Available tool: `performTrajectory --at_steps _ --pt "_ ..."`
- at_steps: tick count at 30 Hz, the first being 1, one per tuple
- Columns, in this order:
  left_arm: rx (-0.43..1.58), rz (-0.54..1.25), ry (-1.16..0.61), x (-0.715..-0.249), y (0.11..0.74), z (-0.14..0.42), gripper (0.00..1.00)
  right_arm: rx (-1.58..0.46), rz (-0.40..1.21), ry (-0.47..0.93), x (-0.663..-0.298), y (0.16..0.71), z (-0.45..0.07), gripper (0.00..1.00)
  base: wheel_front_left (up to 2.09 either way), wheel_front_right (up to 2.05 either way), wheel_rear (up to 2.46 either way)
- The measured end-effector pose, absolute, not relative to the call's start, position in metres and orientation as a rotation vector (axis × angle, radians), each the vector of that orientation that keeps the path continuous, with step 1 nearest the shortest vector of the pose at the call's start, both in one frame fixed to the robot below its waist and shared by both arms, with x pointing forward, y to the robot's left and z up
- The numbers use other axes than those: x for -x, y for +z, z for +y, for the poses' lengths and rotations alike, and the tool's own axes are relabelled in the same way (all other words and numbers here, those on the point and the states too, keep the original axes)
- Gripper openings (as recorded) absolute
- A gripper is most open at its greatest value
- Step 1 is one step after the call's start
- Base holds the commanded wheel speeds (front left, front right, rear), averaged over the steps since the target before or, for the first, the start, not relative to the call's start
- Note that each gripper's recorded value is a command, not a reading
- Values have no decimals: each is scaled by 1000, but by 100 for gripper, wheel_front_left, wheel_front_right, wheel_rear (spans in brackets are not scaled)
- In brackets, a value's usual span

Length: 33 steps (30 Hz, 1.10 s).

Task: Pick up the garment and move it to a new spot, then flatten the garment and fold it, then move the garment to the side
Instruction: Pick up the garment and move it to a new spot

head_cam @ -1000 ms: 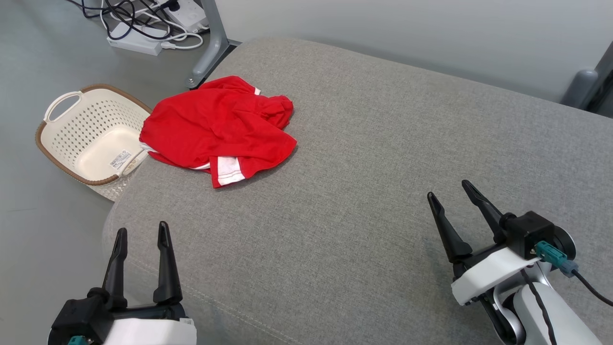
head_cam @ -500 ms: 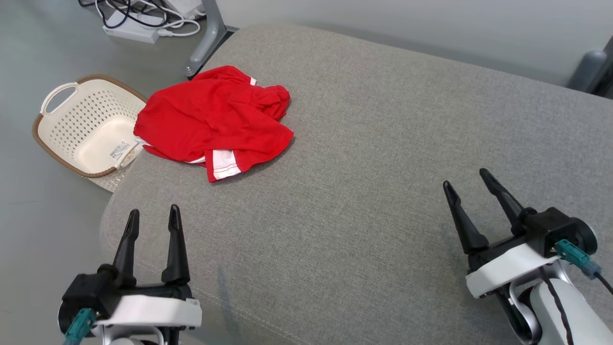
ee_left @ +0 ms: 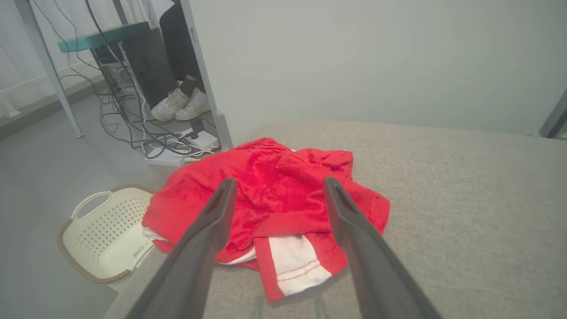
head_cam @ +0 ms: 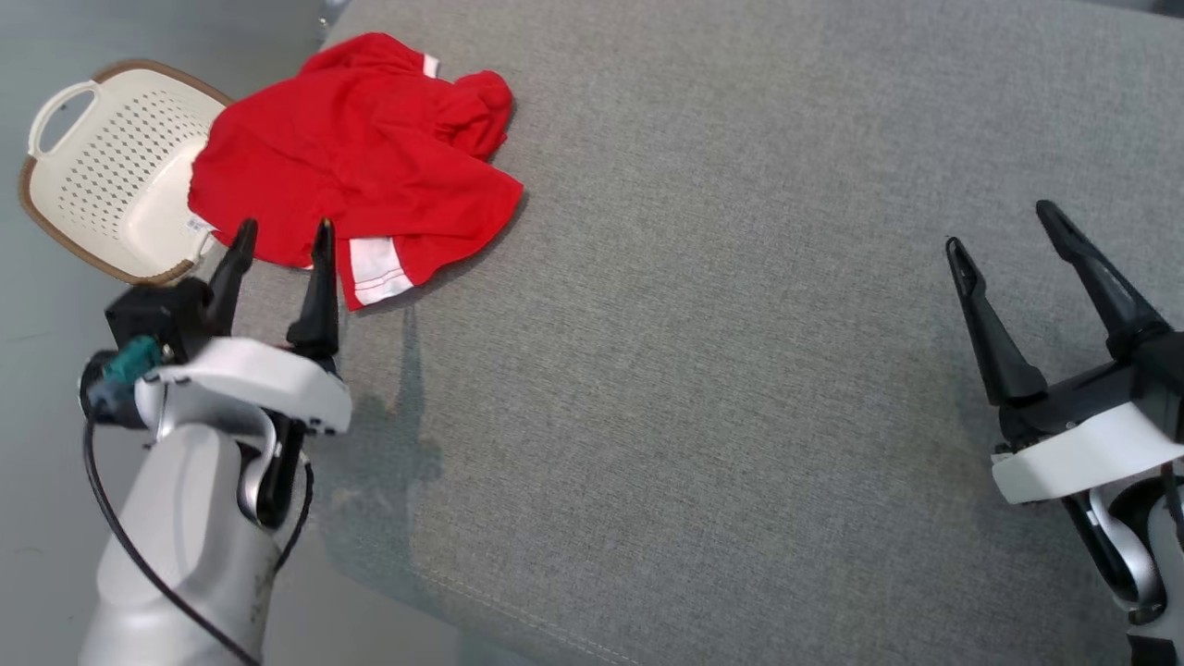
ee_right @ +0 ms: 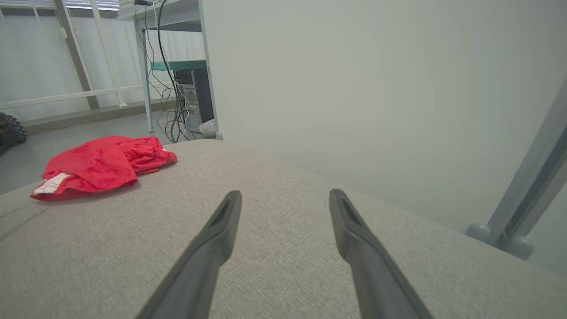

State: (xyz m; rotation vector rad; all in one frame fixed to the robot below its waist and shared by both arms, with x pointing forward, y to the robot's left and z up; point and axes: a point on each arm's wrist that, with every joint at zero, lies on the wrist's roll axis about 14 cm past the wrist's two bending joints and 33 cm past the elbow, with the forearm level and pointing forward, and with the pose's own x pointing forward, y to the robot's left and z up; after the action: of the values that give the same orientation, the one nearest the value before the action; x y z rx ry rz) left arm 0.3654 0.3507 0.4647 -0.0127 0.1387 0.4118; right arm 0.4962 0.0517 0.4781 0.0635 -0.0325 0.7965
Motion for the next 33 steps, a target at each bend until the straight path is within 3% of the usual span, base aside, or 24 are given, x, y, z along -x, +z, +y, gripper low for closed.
performTrajectory --at_steps 11,17,24,25,26,33 --pt "69 479 368 -445 411 374 100 -20 -8 740 -514 462 18 100 0 0 0" --pt "63 733 345 -455 369 371 100 -4 7 705 -523 449 2 100 0 0 0" --pt "105 863 328 -466 338 360 100 6 34 675 -529 432 -11 100 0 0 0" --pt "111 874 328 -467 336 360 78 6 38 671 -529 430 -13 100 0 0 0" --pt "110 879 326 -469 335 360 0 7 41 667 -529 429 -14 100 0 0 0" --pt "117 800 303 -476 350 355 0 5 17 654 -528 438 -17 100 0 0 0"
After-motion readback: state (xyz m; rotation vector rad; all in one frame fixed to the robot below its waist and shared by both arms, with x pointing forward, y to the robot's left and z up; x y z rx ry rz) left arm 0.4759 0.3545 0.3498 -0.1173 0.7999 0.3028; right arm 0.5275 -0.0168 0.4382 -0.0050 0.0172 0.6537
